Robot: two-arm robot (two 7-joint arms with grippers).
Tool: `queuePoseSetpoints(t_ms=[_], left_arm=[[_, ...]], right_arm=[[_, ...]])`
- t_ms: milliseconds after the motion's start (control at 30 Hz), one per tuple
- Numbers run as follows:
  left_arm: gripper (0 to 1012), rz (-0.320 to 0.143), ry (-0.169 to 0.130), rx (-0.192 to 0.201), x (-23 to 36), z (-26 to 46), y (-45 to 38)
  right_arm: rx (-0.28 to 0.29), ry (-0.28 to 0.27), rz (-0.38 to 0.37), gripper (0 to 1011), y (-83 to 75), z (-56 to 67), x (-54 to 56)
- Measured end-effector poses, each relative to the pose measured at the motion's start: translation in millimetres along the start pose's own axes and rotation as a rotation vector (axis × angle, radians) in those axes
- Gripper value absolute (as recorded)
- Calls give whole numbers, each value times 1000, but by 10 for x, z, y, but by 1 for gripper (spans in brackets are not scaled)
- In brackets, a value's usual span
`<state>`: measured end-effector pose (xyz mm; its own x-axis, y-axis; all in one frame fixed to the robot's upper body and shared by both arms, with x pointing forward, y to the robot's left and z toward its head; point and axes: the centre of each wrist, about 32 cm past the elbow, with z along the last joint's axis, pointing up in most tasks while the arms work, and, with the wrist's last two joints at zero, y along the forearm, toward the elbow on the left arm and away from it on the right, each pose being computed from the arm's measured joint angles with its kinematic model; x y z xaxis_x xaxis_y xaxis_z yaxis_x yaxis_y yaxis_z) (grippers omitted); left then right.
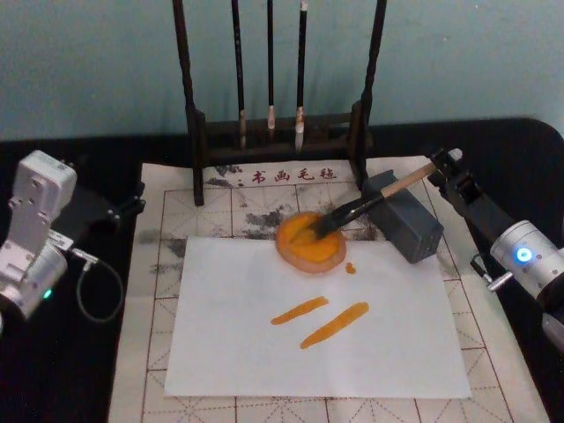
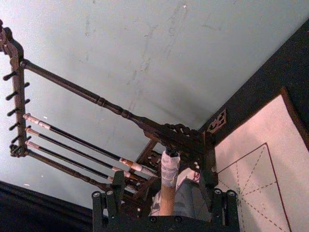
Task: Pick up the brush from the inkstone, write on the paper, then place the brush back to its original position.
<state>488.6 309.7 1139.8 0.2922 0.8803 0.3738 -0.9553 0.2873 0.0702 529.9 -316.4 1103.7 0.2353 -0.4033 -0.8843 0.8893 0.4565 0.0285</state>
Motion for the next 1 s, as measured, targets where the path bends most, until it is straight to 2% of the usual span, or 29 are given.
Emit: queuePoseSetpoints(t_ms=[233, 433, 500, 533, 600, 633, 700, 800, 867, 900, 1000], left_arm=[[1001, 0, 0, 0, 0, 0, 0], [1001, 0, 0, 0, 0, 0, 0], [1001, 0, 0, 0, 0, 0, 0], [1001, 0, 0, 0, 0, 0, 0], [1001, 0, 0, 0, 0, 0, 0], [1001, 0, 0, 0, 0, 0, 0], [1001, 0, 0, 0, 0, 0, 0], [1001, 0, 0, 0, 0, 0, 0], [1001, 0, 0, 0, 0, 0, 0], [1001, 0, 0, 0, 0, 0, 0], [1001, 0, 0, 0, 0, 0, 0]], right_arm=[[0, -1, 0, 996, 0, 0, -1], [0, -1, 0, 898, 0, 0, -1], [0, -1, 0, 843, 0, 0, -1], [0, -1, 0, 782, 0, 0, -1], [0, -1, 0, 747, 0, 0, -1], [0, -1, 0, 690, 0, 0, -1], [0, -1, 0, 661, 0, 0, -1], [0, -1, 0, 531, 0, 0, -1], [0, -1, 0, 516, 0, 0, -1], [0, -1, 0, 447, 0, 0, -1], [0, -1, 0, 371, 0, 0, -1]])
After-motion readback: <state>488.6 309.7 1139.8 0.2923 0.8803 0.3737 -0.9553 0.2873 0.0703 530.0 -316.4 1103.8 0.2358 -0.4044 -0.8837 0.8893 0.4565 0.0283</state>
